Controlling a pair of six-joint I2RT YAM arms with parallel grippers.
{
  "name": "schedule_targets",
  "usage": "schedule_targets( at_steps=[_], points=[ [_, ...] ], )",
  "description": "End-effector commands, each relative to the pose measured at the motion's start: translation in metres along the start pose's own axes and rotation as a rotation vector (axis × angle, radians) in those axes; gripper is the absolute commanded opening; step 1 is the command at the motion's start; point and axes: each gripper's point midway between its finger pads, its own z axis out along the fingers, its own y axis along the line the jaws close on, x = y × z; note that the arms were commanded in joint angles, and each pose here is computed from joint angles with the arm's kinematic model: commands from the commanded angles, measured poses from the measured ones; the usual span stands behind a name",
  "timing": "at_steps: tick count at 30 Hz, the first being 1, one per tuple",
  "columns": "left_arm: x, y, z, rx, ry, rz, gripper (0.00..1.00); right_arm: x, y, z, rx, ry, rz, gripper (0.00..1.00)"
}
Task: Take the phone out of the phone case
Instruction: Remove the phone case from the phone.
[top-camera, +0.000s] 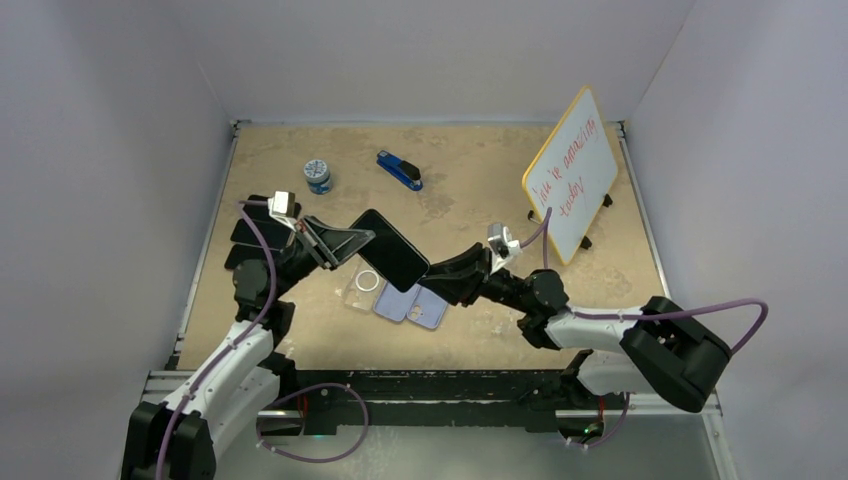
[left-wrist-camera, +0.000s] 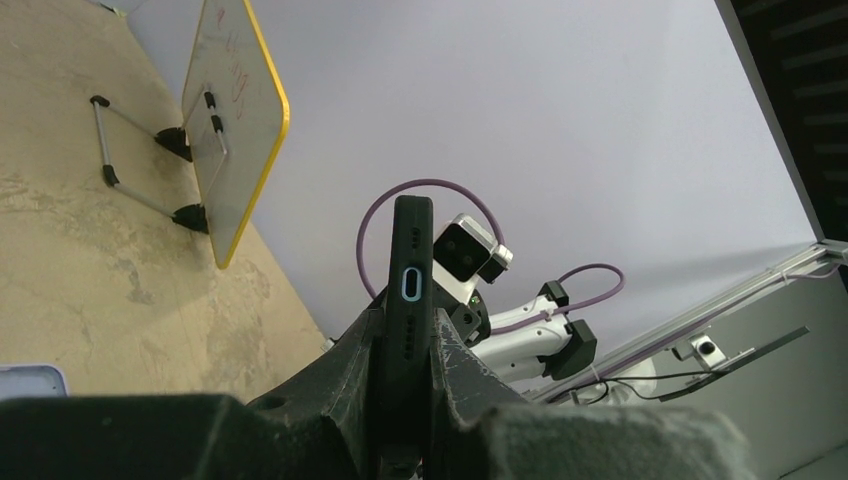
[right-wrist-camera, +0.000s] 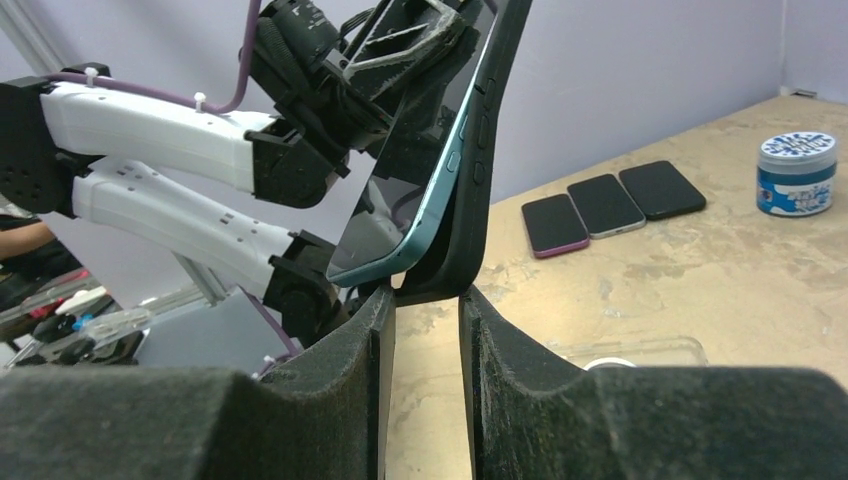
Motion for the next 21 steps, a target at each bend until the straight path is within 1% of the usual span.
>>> schedule_targets(
  at_steps=[1,5,11,21],
  points=[
    [0.016,-0.047,-0.001,0.154,0.132,0.103,0.00,-0.062,0.026,0.015,-0.124,-0.193,-0.118,0.31],
    [0.019,-0.042,-0.001,0.138,0.153,0.112,0.00,-0.067,0.033,0.018,-0.159,-0.185,-0.115,0.31],
    [0.027,-0.037,0.003,0.132,0.178,0.104,0.00,-0.073,0.030,0.026,-0.140,-0.185,-0.069,0.30],
    [0.041,0.006,0.012,0.032,0.208,0.071,0.00,-0.075,0.034,0.032,-0.190,-0.206,0.023,0.27]
  ],
)
